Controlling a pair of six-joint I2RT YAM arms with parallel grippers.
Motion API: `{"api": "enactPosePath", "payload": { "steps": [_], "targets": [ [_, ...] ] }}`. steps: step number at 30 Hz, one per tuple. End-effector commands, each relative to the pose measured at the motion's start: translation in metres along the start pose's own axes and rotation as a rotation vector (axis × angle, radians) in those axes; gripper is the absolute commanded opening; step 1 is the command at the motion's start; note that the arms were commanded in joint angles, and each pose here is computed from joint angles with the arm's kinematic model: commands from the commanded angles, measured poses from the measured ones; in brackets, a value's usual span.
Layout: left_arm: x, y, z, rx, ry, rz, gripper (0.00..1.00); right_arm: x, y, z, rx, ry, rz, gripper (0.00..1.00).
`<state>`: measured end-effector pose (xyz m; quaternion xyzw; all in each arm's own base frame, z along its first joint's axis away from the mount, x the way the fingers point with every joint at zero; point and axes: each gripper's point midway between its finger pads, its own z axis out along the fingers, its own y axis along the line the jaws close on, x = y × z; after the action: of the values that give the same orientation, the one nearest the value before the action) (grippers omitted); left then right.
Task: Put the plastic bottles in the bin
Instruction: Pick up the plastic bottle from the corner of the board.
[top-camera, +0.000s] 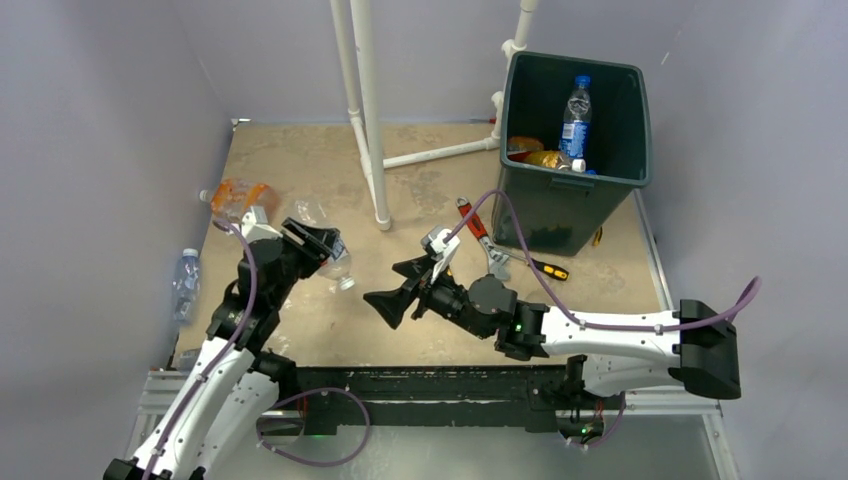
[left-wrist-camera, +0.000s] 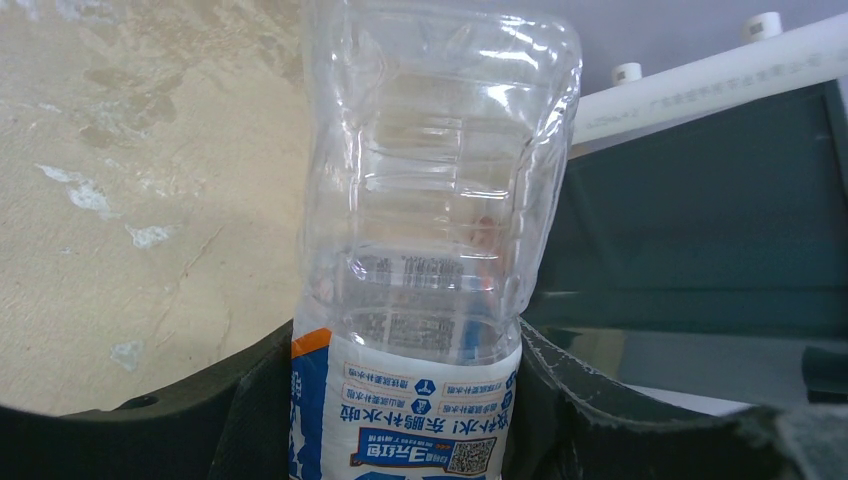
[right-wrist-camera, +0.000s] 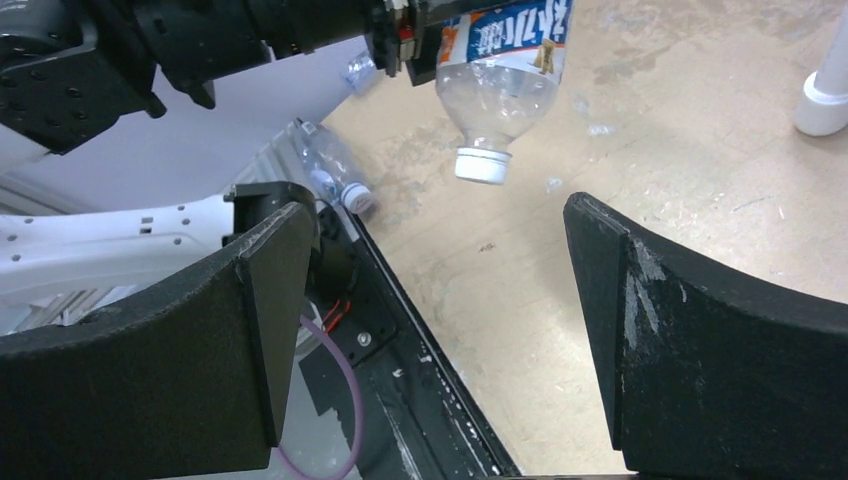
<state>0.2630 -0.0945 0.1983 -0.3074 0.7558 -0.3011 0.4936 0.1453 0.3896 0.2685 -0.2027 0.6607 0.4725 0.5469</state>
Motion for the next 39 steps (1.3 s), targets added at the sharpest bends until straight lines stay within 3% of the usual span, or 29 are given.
{"api": "enactPosePath", "payload": {
  "steps": [1,9,17,24,39],
  "targets": [
    [-0.031,-0.046,-0.018,0.099,-0.048,0.044,0.33,-0.032,-0.002,-0.005,0.028,-0.119,0.043,0.95],
    [-0.067,-0.079,-0.034,0.142,-0.138,0.117,0.34,-0.033,0.000,-0.006,0.022,-0.106,0.051,0.96],
    [-0.083,-0.142,-0.055,0.400,-0.165,0.138,0.34,-0.063,0.026,-0.018,-0.096,-0.165,0.065,0.97],
    [-0.086,-0.179,-0.086,0.631,-0.176,0.045,0.34,-0.070,0.035,-0.010,-0.123,-0.175,0.061,0.97],
    [-0.092,-0.184,-0.119,0.705,-0.221,0.074,0.34,-0.083,0.077,0.062,-0.199,-0.159,0.149,0.93]
  ]
}}
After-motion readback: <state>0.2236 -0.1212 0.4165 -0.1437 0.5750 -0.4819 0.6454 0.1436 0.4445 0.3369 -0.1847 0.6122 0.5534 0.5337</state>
